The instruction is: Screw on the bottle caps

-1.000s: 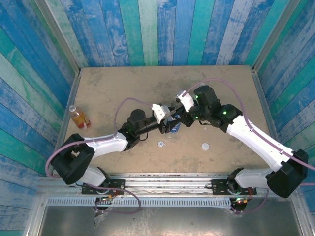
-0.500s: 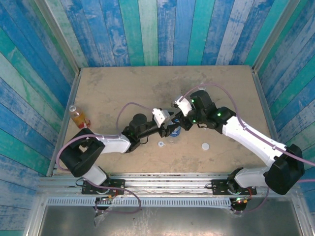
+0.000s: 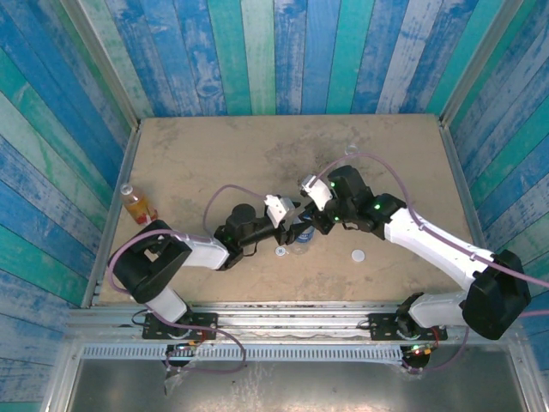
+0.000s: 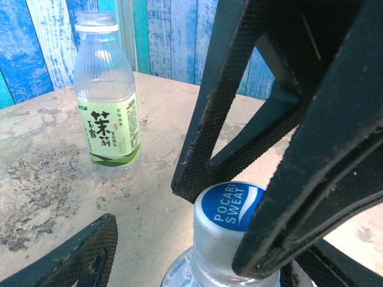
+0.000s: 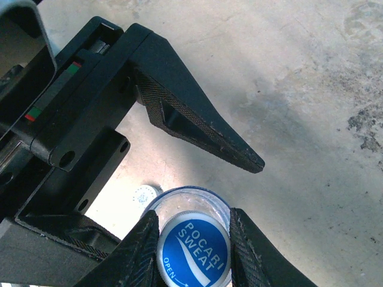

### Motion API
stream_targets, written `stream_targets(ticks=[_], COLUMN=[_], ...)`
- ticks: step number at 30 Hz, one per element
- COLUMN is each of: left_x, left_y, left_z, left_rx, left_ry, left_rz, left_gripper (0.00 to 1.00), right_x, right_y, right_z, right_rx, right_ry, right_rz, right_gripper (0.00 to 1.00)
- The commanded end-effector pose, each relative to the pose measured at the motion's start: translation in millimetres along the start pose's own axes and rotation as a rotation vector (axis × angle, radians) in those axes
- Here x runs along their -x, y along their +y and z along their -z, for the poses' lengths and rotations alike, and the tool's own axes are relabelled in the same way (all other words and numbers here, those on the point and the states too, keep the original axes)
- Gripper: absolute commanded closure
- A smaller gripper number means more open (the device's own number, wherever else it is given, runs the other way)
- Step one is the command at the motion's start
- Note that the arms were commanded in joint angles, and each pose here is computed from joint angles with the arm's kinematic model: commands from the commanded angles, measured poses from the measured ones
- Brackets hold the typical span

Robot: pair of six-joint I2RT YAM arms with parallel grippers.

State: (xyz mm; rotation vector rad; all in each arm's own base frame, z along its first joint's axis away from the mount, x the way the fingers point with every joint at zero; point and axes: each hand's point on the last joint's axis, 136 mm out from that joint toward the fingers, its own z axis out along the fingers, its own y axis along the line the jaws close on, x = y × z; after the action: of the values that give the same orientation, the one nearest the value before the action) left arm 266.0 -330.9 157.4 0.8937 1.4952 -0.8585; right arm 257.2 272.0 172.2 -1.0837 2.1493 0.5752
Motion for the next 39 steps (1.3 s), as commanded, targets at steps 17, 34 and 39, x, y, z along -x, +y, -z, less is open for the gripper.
stream_targets(ticks=[17,34,39], left_x=[-23,-47,-55], left_y=[-10,-7,-9], left_z=[12,4,0], left_rx=[-0.044,-0.034,-0.038], left_ry=[0.031,0.037,0.046], left_rz=[0.029,0.049,0.055], left_gripper=[0.15,0.15,0.15], right_x=[-21,-21,-21], right_y=[6,7,7], right_z=[-13,-13,-14], right_rx=[0.001,0.007,0.005], right_ry=[0.090,0.093,0.096], right_rz=[0.021,0.022,0.022], right_gripper=[0.73,0.73,0.73])
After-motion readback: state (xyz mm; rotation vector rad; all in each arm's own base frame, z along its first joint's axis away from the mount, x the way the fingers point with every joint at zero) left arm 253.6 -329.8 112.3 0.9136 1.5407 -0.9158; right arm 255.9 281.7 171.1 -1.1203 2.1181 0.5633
